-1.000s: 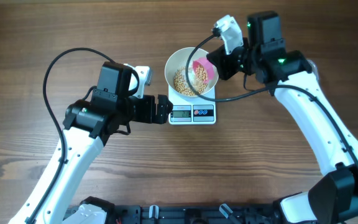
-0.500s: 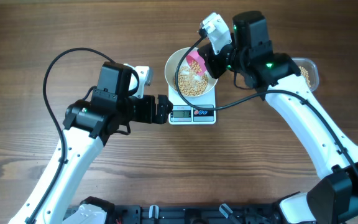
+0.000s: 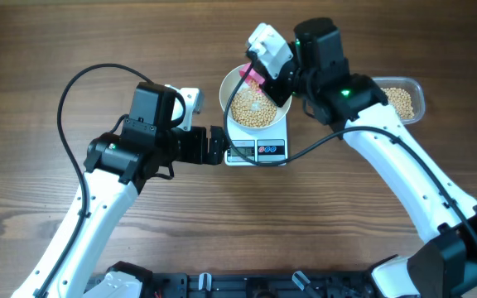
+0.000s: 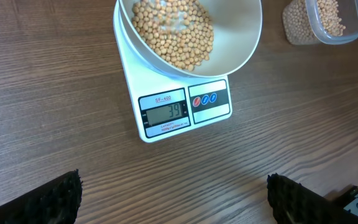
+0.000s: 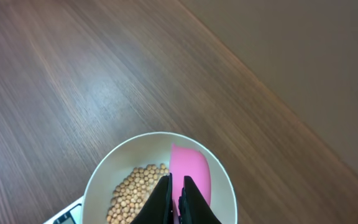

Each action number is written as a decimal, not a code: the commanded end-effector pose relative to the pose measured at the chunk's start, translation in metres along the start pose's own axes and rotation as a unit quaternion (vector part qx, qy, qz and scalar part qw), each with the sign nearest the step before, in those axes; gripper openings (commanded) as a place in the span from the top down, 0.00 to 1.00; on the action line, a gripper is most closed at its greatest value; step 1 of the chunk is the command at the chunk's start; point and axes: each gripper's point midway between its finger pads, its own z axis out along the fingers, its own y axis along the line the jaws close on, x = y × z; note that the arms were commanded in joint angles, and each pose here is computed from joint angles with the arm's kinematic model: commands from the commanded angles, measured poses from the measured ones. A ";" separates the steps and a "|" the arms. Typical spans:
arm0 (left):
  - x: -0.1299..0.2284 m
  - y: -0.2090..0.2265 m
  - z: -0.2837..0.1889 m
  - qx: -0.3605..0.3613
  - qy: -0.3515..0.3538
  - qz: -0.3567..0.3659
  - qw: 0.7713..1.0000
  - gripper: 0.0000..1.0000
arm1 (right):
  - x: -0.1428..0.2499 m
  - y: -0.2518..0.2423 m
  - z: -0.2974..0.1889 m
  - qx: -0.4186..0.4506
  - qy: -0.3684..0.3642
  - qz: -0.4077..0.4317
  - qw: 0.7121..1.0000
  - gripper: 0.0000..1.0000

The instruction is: Scoop item into bowl and weigh 150g on scale

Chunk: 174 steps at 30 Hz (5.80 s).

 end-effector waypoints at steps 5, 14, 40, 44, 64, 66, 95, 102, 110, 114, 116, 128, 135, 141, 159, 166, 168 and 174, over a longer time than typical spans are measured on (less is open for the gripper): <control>0.003 -0.002 0.003 0.006 0.006 0.008 1.000 0.00 | -0.007 -0.004 -0.007 0.026 -0.004 -0.042 0.999 0.95; 0.003 -0.002 0.003 0.006 0.006 0.008 1.000 0.00 | -0.017 -0.008 -0.009 0.035 -0.023 -0.058 0.997 0.96; 0.003 -0.002 0.003 0.006 0.006 0.008 1.000 0.00 | -0.027 -0.090 -0.067 0.097 -0.124 0.370 0.916 0.96; 0.003 -0.002 0.003 0.006 0.006 0.008 1.000 0.00 | -0.010 -0.123 -0.095 0.061 -0.147 0.465 0.871 0.95; 0.003 -0.002 0.003 0.006 0.006 0.008 1.000 0.00 | 0.151 -0.203 -0.195 0.155 -0.068 0.545 0.821 0.96; 0.003 -0.002 0.003 0.006 0.006 0.008 1.000 0.00 | 0.160 -0.201 -0.195 0.166 -0.047 0.522 0.836 0.96; 0.003 -0.002 0.003 0.006 0.006 0.008 1.000 0.00 | 0.267 -0.193 -0.145 0.232 0.042 0.493 0.838 0.96; 0.003 -0.002 0.003 0.006 0.006 0.008 1.000 0.00 | 0.279 -0.180 -0.140 0.221 0.060 0.499 0.836 0.96; 0.003 -0.002 0.003 0.006 0.006 0.008 1.000 0.00 | 0.286 -0.166 -0.138 0.206 0.083 0.517 0.827 0.96; 0.003 -0.002 0.003 0.006 0.006 0.008 1.000 0.00 | 0.289 -0.160 -0.137 0.200 0.093 0.524 0.823 0.95; 0.003 -0.002 0.003 0.006 0.006 0.008 1.000 0.00 | 0.289 -0.160 -0.137 0.200 0.093 0.525 0.822 0.94; 0.003 -0.002 0.003 0.006 0.006 0.008 1.000 0.00 | 0.290 -0.159 -0.137 0.198 0.095 0.526 0.822 0.90; 0.003 -0.002 0.003 0.006 0.006 0.008 1.000 0.00 | 0.291 -0.157 -0.137 0.196 0.098 0.529 0.820 0.89; 0.003 -0.002 0.003 0.006 0.006 0.008 1.000 0.00 | 0.292 -0.155 -0.137 0.194 0.102 0.531 0.819 0.96; 0.003 -0.002 0.003 0.006 0.006 0.008 1.000 0.00 | 0.239 -0.192 -0.164 0.224 0.012 0.513 0.828 0.96; 0.003 -0.002 0.003 0.006 0.006 0.008 1.000 0.00 | 0.246 -0.184 -0.165 0.222 0.037 0.496 0.838 0.96; 0.003 -0.002 0.003 0.006 0.006 0.008 1.000 0.00 | 0.252 -0.182 -0.165 0.227 0.050 0.494 0.837 0.96; 0.003 -0.002 0.003 0.006 0.006 0.008 1.000 0.00 | 0.278 -0.165 -0.157 0.219 0.099 0.509 0.827 0.96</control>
